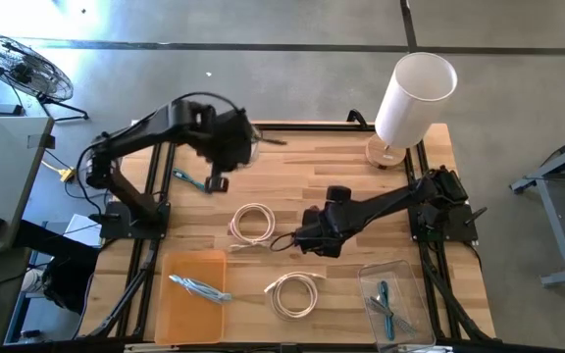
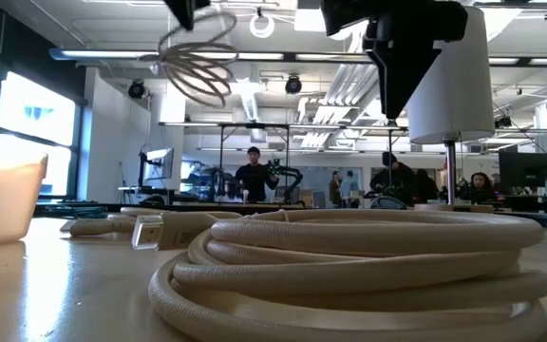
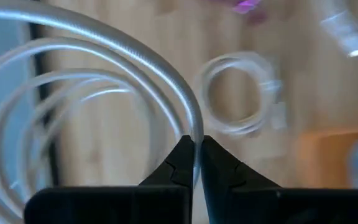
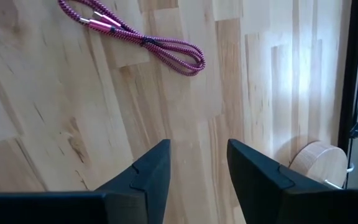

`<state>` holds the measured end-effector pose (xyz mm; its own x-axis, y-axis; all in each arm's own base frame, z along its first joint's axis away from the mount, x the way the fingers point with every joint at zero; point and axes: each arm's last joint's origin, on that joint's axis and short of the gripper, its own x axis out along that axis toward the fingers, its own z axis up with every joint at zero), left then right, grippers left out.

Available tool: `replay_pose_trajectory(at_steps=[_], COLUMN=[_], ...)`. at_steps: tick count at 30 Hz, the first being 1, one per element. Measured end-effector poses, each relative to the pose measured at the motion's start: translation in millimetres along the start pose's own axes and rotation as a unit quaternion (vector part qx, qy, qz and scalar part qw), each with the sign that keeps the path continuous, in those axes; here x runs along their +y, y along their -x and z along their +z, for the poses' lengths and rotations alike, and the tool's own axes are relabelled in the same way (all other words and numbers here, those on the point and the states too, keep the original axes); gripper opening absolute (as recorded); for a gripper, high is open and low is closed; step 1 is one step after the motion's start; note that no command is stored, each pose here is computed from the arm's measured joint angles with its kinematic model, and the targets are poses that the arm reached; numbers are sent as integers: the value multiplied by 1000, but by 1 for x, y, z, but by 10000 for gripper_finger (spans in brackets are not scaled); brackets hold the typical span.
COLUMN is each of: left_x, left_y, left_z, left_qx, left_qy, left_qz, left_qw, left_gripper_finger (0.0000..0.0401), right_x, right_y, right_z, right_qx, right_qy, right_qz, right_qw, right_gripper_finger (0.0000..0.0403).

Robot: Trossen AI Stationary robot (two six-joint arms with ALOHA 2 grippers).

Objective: Pick & Place USB Port
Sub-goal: Put the top left light brown HDMI cable into the orange bin

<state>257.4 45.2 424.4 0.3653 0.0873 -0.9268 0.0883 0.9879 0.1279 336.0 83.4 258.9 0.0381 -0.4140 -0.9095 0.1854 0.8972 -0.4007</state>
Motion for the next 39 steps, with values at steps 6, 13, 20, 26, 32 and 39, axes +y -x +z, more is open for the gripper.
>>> replay_pose_trajectory(at_steps=[6,13,20,26,32,39], left_x=[-64,-130,-185,-215,-246,-279], left_y=[14,19,-3,-33,-60,-62], left_z=[7,1,-21,-41,-49,-59], left_qx=[-27,-15,65,143,137,119], left_qy=[-15,-1,33,66,72,99], left_qz=[-63,-86,-97,-108,-177,-225], left_qw=[998,996,993,982,972,962], left_gripper_finger=[8,8,8,8,8,8], right_x=[8,23,34,36,36,36], right_y=[4,11,17,18,18,18], right_z=[-4,-12,-19,-20,-20,-19], right_qx=[-6,-15,-23,-24,-25,-28], right_qy=[2,0,1,-1,-10,-20], right_qz=[2,5,8,10,11,11], right_qw=[1000,1000,1000,1000,1000,999], right_gripper_finger=[149,149,149,149,149,149])
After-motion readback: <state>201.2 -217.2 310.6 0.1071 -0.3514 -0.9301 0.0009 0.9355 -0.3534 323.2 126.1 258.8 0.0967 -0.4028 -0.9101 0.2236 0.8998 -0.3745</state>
